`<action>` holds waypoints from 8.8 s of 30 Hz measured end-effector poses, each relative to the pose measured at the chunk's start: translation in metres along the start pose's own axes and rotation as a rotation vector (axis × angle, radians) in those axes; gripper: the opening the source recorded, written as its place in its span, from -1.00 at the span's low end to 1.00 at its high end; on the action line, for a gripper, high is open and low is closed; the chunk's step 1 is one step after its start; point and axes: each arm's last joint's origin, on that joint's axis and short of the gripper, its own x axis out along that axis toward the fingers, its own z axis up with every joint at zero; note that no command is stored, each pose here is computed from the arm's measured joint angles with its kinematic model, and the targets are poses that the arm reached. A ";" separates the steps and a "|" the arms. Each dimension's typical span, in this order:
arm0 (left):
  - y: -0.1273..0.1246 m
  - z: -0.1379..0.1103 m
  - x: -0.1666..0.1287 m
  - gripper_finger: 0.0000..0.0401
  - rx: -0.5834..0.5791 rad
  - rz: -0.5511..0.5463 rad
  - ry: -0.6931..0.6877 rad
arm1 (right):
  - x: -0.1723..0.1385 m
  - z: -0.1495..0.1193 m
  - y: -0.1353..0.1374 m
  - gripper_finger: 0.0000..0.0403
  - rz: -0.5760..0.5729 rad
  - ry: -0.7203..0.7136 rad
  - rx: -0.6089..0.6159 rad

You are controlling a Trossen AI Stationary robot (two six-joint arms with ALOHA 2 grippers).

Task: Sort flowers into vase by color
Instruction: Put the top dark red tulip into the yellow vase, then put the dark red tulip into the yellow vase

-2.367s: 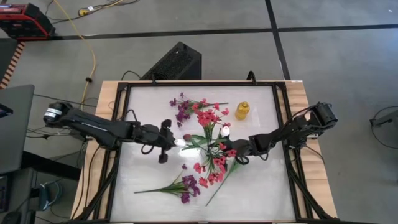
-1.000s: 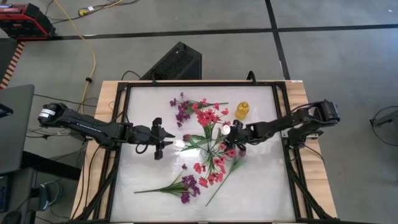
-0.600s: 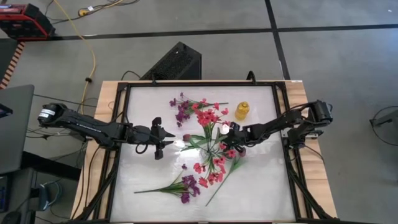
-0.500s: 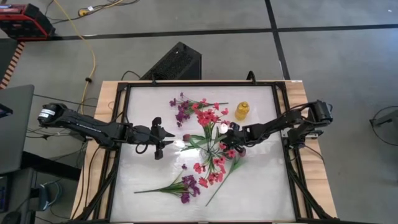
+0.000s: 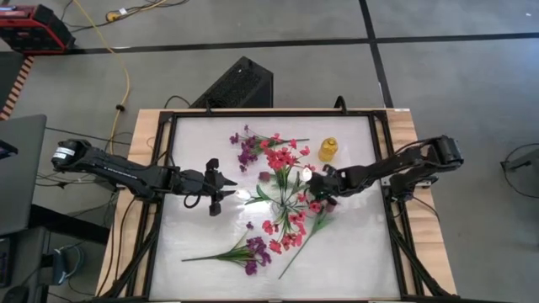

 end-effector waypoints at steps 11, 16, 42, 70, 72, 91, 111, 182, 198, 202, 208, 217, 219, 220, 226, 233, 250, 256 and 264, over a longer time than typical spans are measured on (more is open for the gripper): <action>0.000 -0.001 0.000 -0.48 0.008 0.000 0.007 | -0.058 -0.009 -0.023 -0.92 -0.218 -0.340 0.209; 0.000 0.000 0.000 -0.48 0.017 -0.001 0.005 | -0.074 -0.011 -0.031 -0.92 -0.337 -0.590 0.263; 0.000 0.006 0.000 -0.48 -0.031 -0.005 -0.057 | -0.080 0.012 -0.104 -0.91 -0.600 -1.183 0.158; 0.000 0.010 -0.001 -0.48 -0.077 0.030 -0.108 | -0.059 0.008 -0.090 -0.90 -0.714 -1.031 0.049; 0.001 0.011 -0.001 -0.48 -0.084 0.037 -0.109 | -0.059 0.007 -0.087 -0.89 -0.705 -1.025 0.041; 0.001 0.011 -0.001 -0.48 -0.149 0.039 -0.113 | -0.056 0.000 -0.077 -0.80 -0.827 -0.912 0.055; 0.001 0.010 -0.001 -0.48 -0.147 0.051 -0.107 | -0.060 -0.009 -0.061 -0.41 -0.937 -0.857 0.149; 0.001 -0.001 0.001 -0.40 0.124 -0.073 0.019 | -0.115 -0.007 0.158 -0.39 0.645 0.127 0.880; -0.001 -0.012 0.001 -0.40 0.124 -0.128 0.052 | -0.051 0.021 0.184 -0.40 0.246 0.482 0.524; -0.003 -0.012 0.001 -0.40 0.129 -0.136 0.052 | -0.030 0.022 0.173 -0.40 0.054 0.553 0.858; -0.005 -0.013 0.000 -0.40 0.143 -0.144 0.057 | -0.024 0.027 0.166 -0.40 -0.021 0.497 1.018; -0.004 -0.015 0.000 -0.40 0.149 -0.143 0.083 | -0.026 0.019 0.162 -0.40 -0.150 0.432 1.070; -0.004 -0.016 0.000 -0.40 0.151 -0.143 0.090 | -0.024 0.018 0.163 -0.40 -0.151 0.432 1.070; -0.004 -0.016 0.000 -0.40 0.151 -0.143 0.091 | -0.024 0.017 0.164 -0.40 -0.149 0.432 1.068; -0.004 -0.016 0.000 -0.40 0.149 -0.142 0.091 | -0.002 0.010 0.169 -0.40 -0.174 0.437 1.064; -0.004 -0.017 0.000 -0.40 0.142 -0.141 0.098 | 0.012 0.001 0.173 -0.42 -0.211 0.497 1.072; -0.004 -0.019 0.000 -0.40 0.145 -0.141 0.113 | -0.083 -0.009 0.130 -0.91 -0.600 0.102 1.083; -0.004 -0.023 0.000 -0.41 0.142 -0.141 0.103 | -0.128 0.009 0.106 -0.92 -0.483 -0.293 1.024; -0.004 -0.023 0.000 -0.41 0.114 -0.139 0.107 | -0.168 0.031 0.079 -0.92 -0.461 -0.735 0.619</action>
